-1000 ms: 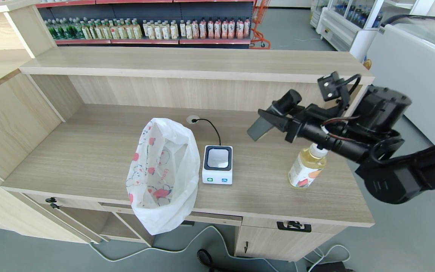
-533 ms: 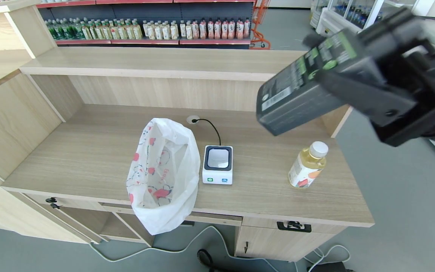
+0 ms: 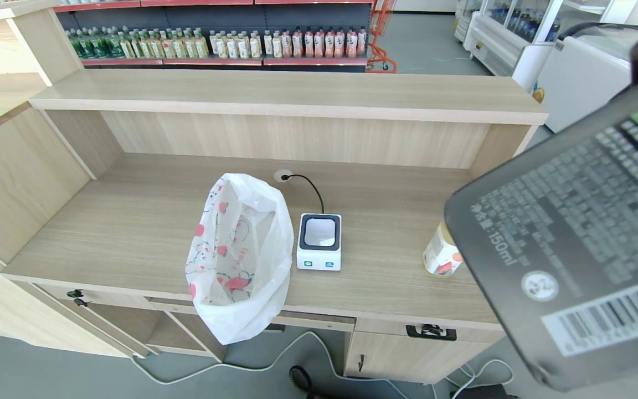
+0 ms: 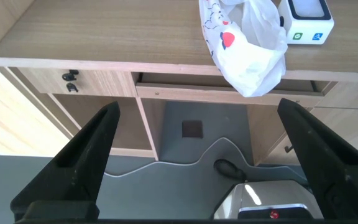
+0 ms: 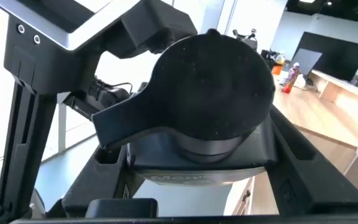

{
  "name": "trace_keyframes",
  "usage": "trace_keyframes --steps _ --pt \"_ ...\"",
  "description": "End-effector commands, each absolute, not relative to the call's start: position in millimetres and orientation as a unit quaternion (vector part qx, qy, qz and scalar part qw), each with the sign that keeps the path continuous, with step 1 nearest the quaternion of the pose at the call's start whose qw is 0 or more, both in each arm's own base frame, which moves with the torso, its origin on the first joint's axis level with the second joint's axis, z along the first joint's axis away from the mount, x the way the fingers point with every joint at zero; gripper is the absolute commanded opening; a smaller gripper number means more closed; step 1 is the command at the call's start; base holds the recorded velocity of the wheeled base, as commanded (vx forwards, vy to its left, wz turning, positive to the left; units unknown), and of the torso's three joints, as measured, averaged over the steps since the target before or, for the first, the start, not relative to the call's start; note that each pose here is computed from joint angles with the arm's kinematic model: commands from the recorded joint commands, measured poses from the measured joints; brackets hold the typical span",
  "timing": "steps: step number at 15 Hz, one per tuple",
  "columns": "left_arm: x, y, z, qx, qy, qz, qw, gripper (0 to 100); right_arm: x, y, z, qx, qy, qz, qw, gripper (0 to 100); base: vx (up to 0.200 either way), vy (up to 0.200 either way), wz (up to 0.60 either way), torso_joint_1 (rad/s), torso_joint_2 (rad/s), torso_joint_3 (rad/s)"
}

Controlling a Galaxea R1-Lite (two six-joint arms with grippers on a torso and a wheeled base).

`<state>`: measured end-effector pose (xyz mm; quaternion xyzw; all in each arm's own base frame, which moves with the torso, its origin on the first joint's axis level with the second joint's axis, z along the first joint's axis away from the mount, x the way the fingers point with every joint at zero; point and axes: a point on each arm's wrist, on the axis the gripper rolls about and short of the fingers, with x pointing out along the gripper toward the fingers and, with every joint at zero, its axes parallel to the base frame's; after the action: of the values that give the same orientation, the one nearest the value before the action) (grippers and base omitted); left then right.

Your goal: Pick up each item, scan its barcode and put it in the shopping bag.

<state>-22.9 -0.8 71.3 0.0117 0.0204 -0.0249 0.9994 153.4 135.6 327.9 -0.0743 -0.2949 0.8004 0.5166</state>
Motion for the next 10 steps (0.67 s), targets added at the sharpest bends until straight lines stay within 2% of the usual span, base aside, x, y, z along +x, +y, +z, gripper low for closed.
trace_keyframes --steps 1,10 --pt "-23 -1 71 0.012 0.02 -0.025 0.999 100 153 137 329 -0.078 -0.297 0.803 0.511 0 0.0 0.0 0.0 0.0 0.0 0.0" --pt "-23 -1 71 0.012 0.02 -0.026 0.999 100 165 140 319 -0.136 -0.315 0.81 0.475 0 0.0 0.0 0.0 0.0 0.0 0.0"
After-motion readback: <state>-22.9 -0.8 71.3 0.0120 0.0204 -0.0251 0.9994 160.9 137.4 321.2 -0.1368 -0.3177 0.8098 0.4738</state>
